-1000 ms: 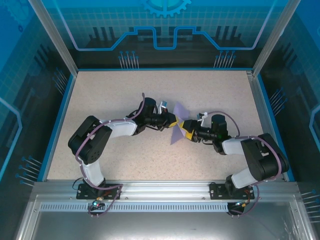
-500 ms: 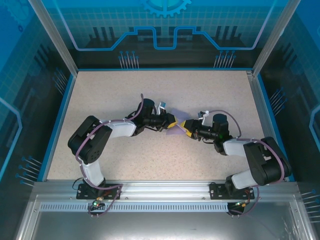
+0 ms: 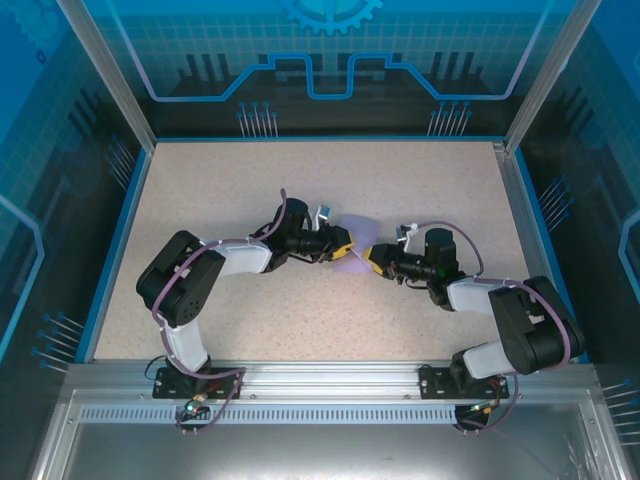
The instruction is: Fold a paper plane with a square sheet of paper (pick it up from the middle)
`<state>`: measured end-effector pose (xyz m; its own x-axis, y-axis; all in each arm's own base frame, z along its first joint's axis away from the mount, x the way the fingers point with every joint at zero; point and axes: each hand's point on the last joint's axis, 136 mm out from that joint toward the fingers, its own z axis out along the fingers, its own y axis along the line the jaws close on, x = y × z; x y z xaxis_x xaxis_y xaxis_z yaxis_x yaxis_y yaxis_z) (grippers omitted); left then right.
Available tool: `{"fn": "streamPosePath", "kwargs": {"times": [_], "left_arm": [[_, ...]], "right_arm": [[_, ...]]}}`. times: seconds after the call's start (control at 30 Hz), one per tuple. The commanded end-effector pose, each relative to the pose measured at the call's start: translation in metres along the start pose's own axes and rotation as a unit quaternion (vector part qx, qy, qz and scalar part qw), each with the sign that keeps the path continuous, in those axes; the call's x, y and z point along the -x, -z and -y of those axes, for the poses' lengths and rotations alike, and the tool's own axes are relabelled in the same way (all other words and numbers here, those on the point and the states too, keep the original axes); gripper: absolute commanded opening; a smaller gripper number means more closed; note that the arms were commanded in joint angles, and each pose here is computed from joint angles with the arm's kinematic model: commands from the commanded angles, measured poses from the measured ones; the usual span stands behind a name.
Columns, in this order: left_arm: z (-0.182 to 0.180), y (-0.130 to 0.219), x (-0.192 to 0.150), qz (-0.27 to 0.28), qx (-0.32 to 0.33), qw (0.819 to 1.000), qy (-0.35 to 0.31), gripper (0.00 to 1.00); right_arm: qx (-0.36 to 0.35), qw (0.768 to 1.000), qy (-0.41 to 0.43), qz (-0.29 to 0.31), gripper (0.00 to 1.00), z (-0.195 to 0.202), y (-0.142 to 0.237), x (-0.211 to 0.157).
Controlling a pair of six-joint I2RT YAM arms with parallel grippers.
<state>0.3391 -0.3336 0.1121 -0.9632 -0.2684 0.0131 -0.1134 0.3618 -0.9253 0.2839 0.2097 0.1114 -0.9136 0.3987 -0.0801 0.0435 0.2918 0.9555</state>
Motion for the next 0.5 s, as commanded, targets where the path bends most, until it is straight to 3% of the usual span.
{"fn": "streamPosePath", "kwargs": {"times": [0.0, 0.27, 0.4, 0.47], "left_arm": [[-0.007, 0.001, -0.003, -0.014, 0.012, 1.000, -0.004, 0.32], [-0.009, 0.015, 0.004, -0.008, 0.056, 0.998, -0.035, 0.53], [0.001, 0.028, 0.008, -0.004, 0.069, 0.996, -0.058, 0.58], [0.005, 0.036, 0.013, 0.001, 0.077, 0.995, -0.069, 0.60]], "right_arm": [[-0.016, 1.000, 0.012, 0.003, 0.16, 0.004, 0.004, 0.001], [-0.126, 0.989, 0.076, -0.010, 0.07, 0.020, 0.021, -0.004], [-0.238, 0.960, 0.144, -0.012, 0.05, 0.031, 0.045, 0.002], [-0.307, 0.933, 0.185, -0.011, 0.04, 0.034, 0.061, 0.007]]}}
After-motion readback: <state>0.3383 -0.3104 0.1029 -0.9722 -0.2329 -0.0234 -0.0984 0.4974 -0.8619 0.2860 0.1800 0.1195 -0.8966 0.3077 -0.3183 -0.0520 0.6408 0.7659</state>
